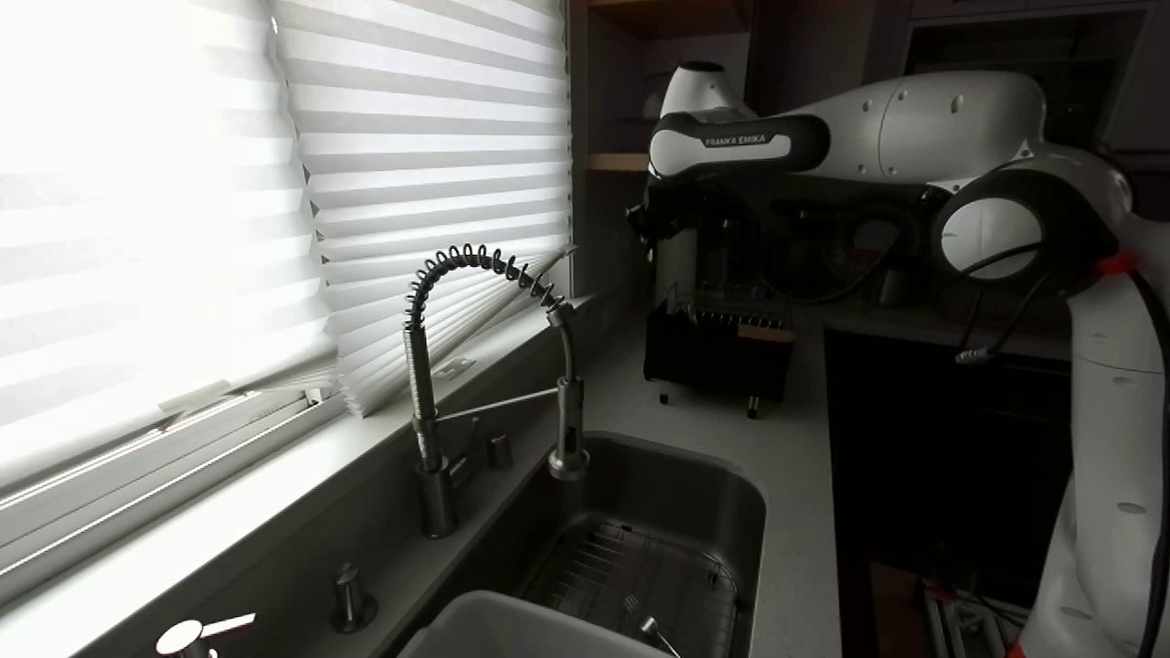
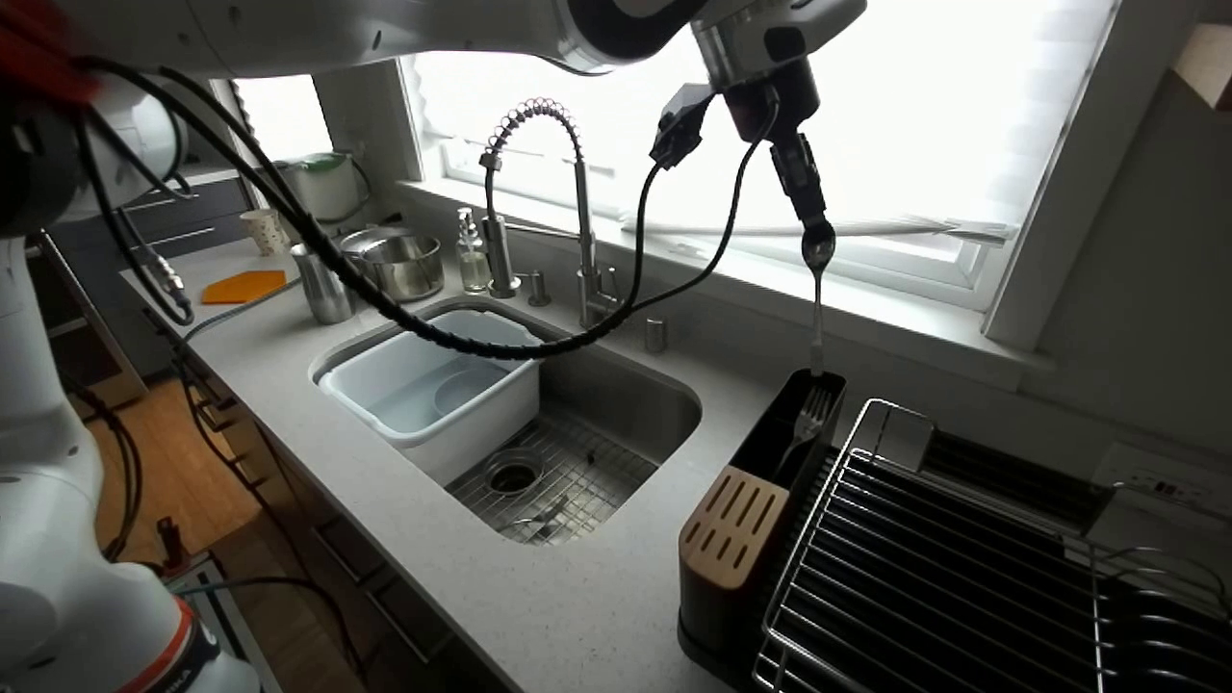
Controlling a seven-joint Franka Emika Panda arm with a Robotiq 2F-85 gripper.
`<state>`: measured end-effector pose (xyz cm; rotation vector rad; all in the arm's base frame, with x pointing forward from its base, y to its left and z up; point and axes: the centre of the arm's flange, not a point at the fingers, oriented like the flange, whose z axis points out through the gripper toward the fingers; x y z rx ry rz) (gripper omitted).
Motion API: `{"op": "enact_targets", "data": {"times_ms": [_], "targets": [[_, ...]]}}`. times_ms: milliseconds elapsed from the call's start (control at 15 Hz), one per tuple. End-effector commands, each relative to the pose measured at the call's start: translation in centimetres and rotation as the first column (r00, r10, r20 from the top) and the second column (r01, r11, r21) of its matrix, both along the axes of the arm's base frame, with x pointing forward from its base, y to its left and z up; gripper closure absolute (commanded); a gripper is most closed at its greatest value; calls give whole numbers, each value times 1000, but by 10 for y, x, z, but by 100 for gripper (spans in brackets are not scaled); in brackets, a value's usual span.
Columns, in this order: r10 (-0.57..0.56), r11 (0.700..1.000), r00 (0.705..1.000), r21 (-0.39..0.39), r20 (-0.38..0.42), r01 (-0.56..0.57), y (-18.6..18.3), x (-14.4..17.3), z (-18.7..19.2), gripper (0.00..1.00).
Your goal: Remove the spoons from the rack and put them on the side of the rack
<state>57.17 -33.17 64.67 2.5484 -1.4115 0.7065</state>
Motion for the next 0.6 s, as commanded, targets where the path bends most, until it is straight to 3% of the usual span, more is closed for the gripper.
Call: {"op": "enact_targets", "data": {"times_ms": [0, 133, 533], "targets": [[31, 999, 999, 5, 11, -31, 25, -19, 15, 99], [45, 999, 999, 27, 2, -45, 35, -20, 21, 99], [25, 991, 988, 131, -153, -5, 46, -21, 1, 99]]}}
